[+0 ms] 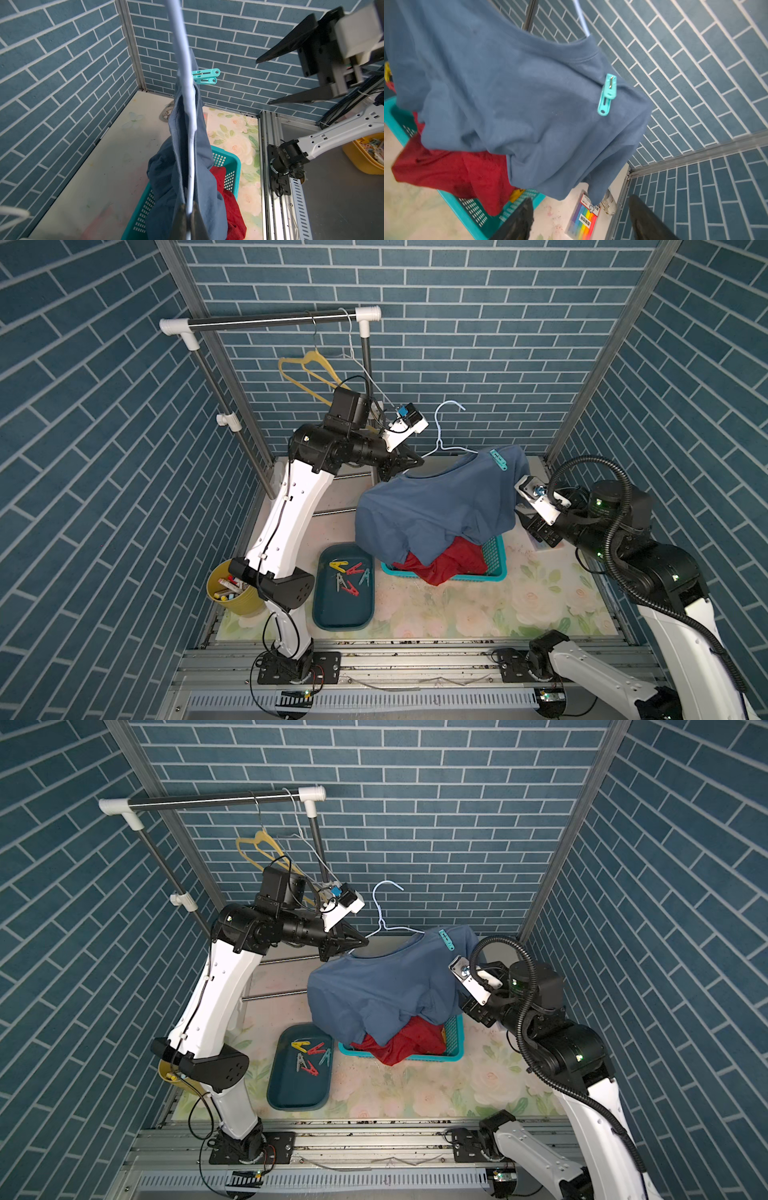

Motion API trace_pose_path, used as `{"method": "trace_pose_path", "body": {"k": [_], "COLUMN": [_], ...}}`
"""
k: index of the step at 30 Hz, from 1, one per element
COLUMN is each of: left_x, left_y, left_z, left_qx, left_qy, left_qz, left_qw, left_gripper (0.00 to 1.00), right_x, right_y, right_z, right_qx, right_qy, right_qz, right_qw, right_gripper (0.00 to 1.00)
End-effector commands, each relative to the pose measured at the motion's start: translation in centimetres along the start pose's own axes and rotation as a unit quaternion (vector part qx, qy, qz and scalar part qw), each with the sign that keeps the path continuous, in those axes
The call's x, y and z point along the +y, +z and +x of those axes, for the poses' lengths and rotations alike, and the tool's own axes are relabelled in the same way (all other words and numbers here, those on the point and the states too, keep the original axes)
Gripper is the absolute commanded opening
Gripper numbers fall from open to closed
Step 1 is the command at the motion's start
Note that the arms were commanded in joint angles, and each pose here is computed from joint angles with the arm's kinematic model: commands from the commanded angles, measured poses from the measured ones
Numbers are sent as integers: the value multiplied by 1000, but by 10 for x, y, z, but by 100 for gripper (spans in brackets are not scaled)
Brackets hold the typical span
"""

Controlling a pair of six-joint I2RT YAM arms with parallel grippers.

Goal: Remove the clothespins securing t-shirts to the hanger
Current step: Remove the clothespin from the hanger.

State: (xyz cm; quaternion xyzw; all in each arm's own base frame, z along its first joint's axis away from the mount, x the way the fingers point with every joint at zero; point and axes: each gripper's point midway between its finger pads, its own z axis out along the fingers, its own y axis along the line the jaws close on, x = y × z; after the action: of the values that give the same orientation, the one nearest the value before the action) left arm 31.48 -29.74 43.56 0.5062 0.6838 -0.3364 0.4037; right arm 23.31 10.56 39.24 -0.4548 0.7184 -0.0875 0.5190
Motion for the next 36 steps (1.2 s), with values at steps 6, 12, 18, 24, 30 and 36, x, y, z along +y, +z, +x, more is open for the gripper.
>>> {"method": "trace_pose_path", "body": {"k": [6,12,18,24,30,36], "left_x": [-20,-22,-26,-25,-21,-23], "left_y": [-19,-21,-29,-32,-35,-33], "left_z": [-9,-8,-3,6,6,0], "left_qx": [-13,-5,5,17,9,-5], "left_qy": [-20,-72,-93,-129,-150,-170], "left_qz": [16,17,11,21,24,46], "left_qw": [1000,997,996,991,988,984], "left_gripper": [0,0,0,0,0,0], "right_x": [-4,-13,-10,-6,1,1], "right_y": [16,22,23,20,25,32], "right_z": [0,-14,-29,-57,-59,-57], "right_qx": [-3,-21,-47,-89,-82,-71], "right_qy": [-165,-219,-237,-207,-209,-232], "right_qz": [24,40,20,-30,-72,-76], "right_qw": [986,975,970,974,972,967], "right_gripper": [71,68,66,62,61,59]}}
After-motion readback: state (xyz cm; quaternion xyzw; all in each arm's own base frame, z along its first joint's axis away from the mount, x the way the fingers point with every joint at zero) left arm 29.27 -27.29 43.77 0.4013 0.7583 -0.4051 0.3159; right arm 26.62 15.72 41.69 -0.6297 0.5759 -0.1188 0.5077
